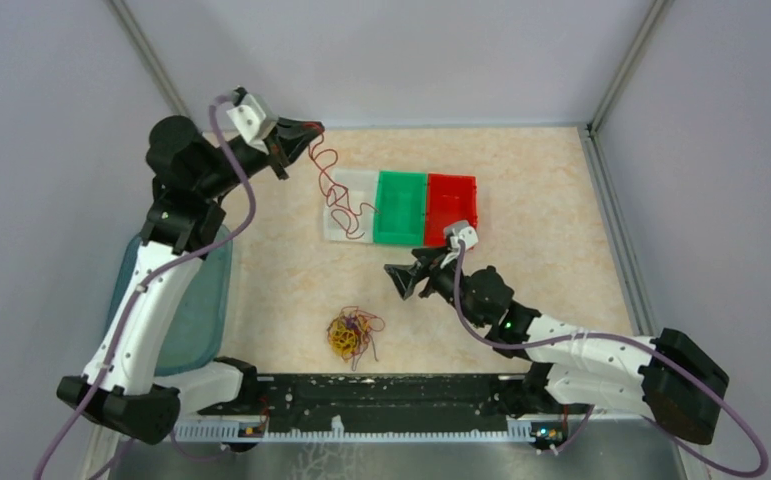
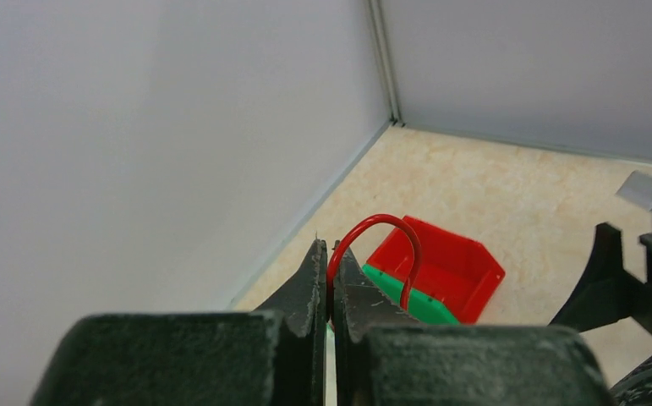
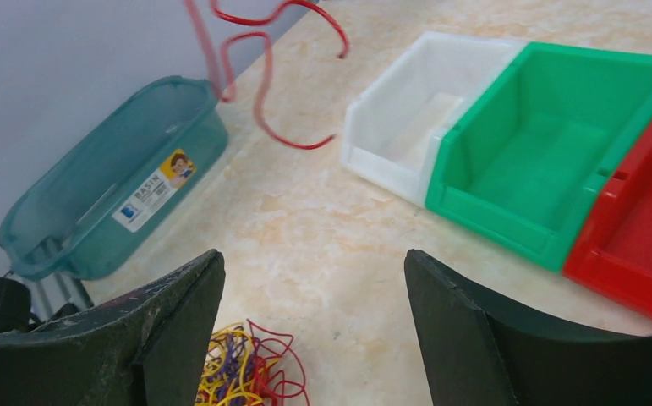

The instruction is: Untangle the cables

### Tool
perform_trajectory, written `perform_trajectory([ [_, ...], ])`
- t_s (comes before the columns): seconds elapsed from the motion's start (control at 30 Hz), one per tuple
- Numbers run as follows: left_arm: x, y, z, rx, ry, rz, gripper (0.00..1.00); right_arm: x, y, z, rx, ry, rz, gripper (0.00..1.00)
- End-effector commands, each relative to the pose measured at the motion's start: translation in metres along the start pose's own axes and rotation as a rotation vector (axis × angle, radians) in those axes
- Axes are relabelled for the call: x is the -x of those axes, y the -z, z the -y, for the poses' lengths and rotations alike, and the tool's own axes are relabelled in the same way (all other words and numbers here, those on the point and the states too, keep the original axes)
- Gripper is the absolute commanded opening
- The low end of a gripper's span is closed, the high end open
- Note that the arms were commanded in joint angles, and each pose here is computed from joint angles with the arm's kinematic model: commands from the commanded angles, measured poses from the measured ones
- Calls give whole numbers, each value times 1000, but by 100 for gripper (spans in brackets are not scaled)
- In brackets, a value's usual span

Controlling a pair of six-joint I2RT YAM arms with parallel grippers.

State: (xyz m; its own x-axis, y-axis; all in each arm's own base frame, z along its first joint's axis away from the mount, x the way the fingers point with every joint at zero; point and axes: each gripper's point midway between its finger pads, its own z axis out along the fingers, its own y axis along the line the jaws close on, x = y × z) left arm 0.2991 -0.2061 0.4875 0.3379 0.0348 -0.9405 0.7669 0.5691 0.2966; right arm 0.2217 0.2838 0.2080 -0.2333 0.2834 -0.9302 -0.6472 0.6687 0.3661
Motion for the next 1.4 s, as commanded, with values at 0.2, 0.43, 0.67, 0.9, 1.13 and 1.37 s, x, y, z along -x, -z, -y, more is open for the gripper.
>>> perform_trajectory([
  [0.2, -71, -30, -33, 102, -138, -98, 0, 32, 14, 36, -203, -45, 111, 76],
  [0.43, -125, -44, -50, 144, -206, -203, 0, 46, 23, 40, -229, -53, 148, 75],
  [0.67, -172, -58, -60, 170, -215, -312, 0, 53, 22, 33, -205, -31, 137, 74],
  [0.9, -186, -69, -86, 249, -291, -338, 0, 51, 22, 33, -202, -32, 134, 74],
  [1.13, -205, -61, -103, 322, -364, -418, 0, 48, 17, 34, -198, -21, 118, 74],
  [1.37, -213, -43, -97, 325, -372, -456, 0, 39, 7, 33, -180, -18, 89, 74],
])
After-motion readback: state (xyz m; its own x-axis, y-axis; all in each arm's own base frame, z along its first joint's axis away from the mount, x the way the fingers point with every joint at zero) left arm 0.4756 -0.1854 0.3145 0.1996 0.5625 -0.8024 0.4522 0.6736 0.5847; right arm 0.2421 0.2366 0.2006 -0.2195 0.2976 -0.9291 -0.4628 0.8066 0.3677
